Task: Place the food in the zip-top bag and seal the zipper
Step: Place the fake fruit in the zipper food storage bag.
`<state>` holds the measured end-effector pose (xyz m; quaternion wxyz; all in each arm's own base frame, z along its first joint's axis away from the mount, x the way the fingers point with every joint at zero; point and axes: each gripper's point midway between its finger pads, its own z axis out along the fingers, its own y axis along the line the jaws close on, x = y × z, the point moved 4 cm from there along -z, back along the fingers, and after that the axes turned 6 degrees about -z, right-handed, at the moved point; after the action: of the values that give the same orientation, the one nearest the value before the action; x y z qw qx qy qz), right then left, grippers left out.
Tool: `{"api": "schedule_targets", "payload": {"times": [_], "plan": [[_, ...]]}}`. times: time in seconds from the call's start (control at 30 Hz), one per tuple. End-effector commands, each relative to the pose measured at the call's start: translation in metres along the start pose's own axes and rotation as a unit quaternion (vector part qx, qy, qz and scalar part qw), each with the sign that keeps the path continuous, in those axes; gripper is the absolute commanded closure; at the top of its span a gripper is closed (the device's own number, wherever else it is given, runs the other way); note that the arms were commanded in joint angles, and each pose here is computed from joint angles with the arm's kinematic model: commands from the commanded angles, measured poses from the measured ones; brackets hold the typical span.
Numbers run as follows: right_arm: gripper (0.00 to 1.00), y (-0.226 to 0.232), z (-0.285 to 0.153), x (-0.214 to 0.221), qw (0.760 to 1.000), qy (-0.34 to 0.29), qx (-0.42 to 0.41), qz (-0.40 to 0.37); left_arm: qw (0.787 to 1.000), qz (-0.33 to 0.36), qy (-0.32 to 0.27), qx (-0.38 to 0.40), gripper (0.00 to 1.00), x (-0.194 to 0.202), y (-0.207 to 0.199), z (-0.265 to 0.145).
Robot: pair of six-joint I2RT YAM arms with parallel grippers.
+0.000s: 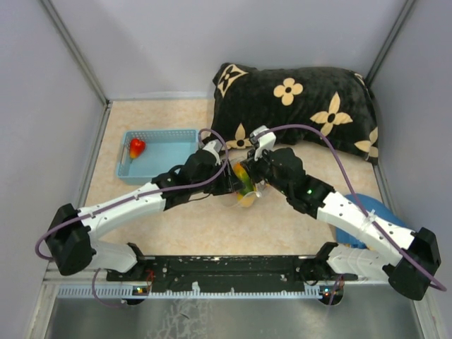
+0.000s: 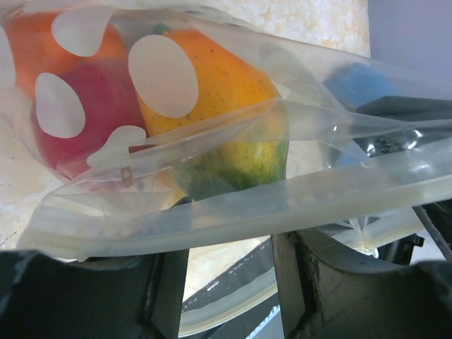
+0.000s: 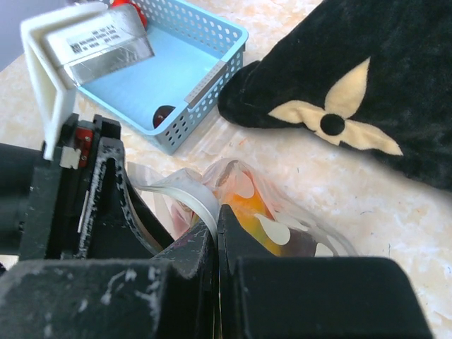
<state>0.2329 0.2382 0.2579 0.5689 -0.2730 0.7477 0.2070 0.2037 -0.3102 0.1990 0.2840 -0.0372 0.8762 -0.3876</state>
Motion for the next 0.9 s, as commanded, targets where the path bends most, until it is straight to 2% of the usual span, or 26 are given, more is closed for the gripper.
{"api": "schedule_targets", "payload": {"times": [0.0,0.2,0.37,0.6,0.87], "plan": [[1.00,0.005,-0.005,-0.046,0.997,-0.070,-0.012,0.011,1.000,0.009,-0.004,0.009,0.47,-0.001,-0.009,0.005],[1.00,0.007,-0.001,-0.036,0.998,-0.058,-0.011,0.032,0.997,-0.017,-0.054,0.045,0.46,-0.013,-0.020,-0.011],[1.00,0.003,-0.004,-0.032,0.998,-0.043,0.003,0.036,0.996,-0.001,-0.092,0.006,0.40,-0.029,-0.016,-0.026],[1.00,-0.016,-0.006,-0.030,0.997,-0.032,0.070,0.033,0.997,0.014,-0.068,0.016,0.35,-0.023,-0.016,-0.068],[1.00,-0.017,-0.003,-0.031,0.996,-0.033,0.075,0.036,0.999,-0.004,-0.045,-0.018,0.34,-0.004,0.012,-0.108]]}}
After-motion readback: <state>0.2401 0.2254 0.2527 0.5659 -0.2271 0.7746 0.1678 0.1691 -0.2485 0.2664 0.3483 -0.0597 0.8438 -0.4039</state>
